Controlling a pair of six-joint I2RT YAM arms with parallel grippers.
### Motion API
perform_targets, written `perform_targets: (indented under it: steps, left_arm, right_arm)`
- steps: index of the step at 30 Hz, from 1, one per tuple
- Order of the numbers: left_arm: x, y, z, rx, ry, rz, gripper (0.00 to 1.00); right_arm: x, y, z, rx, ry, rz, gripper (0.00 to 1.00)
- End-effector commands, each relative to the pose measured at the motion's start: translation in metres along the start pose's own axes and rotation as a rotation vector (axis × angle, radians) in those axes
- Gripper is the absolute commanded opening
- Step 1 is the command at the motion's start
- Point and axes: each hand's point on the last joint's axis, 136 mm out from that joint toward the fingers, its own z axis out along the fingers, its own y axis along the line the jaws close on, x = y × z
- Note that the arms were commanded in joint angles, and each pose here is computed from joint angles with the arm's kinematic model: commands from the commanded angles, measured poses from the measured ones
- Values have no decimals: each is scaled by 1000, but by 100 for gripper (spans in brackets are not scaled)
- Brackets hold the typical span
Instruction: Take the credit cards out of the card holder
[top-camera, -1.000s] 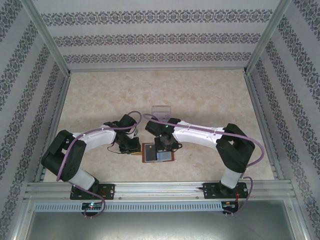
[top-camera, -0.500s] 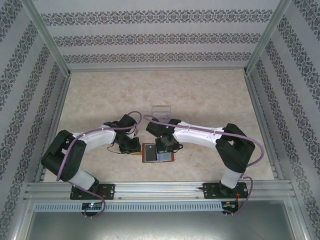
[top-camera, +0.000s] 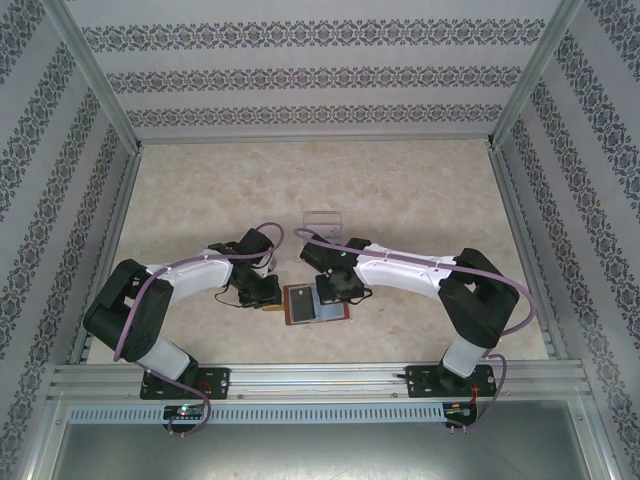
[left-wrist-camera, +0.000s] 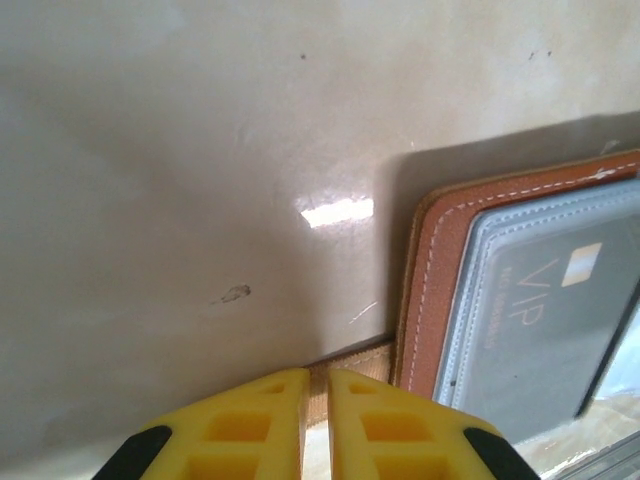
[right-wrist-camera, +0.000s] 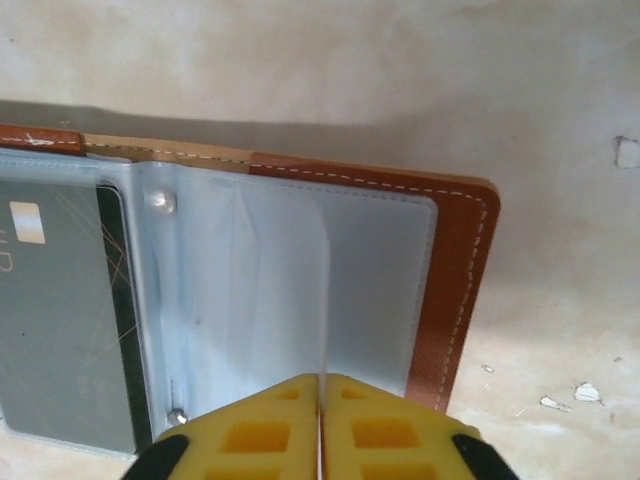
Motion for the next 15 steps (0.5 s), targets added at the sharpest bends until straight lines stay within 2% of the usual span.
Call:
perform_targets:
  steps: [1,15]
  left_arm:
    - [13,15,3,-80,60,-14,14]
    - [1,-15,-20,-61,2,27,15]
  right_arm:
    - [6,-26,8,109,18,-21,18]
    - [18,-37,8,119,28,-12,25]
